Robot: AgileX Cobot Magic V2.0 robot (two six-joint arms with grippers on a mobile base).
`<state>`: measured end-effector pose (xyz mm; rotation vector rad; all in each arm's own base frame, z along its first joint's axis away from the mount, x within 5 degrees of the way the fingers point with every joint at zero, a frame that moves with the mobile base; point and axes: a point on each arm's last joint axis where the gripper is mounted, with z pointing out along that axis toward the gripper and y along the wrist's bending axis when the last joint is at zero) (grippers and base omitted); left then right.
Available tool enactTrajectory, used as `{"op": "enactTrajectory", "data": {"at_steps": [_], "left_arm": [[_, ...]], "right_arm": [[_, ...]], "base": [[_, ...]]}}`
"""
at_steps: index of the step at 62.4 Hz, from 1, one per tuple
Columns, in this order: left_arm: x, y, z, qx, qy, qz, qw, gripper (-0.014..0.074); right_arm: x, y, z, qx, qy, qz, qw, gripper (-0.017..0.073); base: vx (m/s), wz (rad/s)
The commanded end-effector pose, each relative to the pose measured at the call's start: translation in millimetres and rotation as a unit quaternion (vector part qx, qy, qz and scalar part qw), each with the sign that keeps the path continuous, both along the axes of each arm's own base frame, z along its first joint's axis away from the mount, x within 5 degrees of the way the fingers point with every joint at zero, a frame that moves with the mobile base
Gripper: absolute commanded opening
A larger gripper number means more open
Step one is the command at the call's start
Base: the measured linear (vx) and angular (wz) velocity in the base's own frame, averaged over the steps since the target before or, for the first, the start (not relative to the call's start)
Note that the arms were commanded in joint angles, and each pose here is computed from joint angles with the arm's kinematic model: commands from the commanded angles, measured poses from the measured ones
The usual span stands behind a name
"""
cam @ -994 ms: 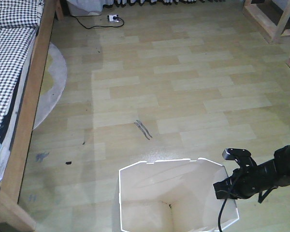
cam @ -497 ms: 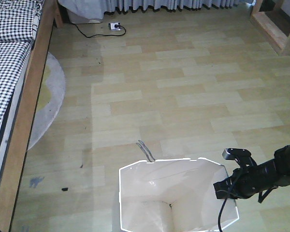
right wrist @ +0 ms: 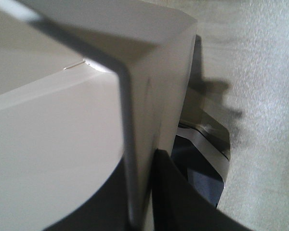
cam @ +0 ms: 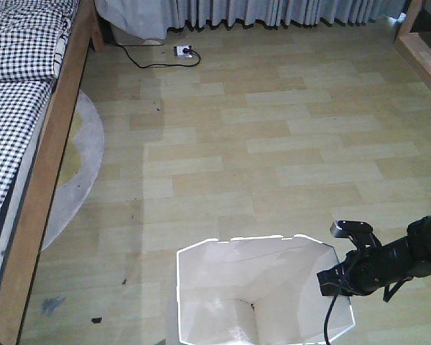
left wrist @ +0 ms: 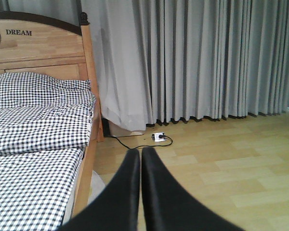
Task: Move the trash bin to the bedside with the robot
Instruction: 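Keep driving along the bed toward the curtains, bin held in right gripper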
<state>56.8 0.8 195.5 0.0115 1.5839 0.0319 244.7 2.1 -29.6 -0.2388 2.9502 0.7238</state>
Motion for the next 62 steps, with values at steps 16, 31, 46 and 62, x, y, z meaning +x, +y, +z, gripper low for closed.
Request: {"op": "enactTrajectory", "data": {"at_steps": [16,31,46,62], "left_arm": [[-0.7,-0.5,3.6,-0.011,-0.038,-0.004,0.999,-0.0006],[-0.7,-0.5,3.6,-0.011,-0.038,-0.004,0.999,-0.0006],[-0.7,-0.5,3.6,-0.011,-0.038,-0.004,0.999,-0.0006],[-0.7,-0.5,3.6,-0.011,-0.038,-0.004,0.999,-0.0006]], "right_arm": [[11.1,14.7,27.4,0.109,-0.046,0.001,0.993,-0.0005],[11.1,14.7,27.4,0.109,-0.046,0.001,0.993,-0.0005],[11.1,14.7,27.4,0.109,-0.046,0.001,0.993,-0.0005],[11.1,14.7,27.4,0.109,-0.046,0.001,0.993,-0.0005]], "base": [[0.28,0.02],[0.3,-0.03],[0.3,-0.02],[0.3,-0.01]]}}
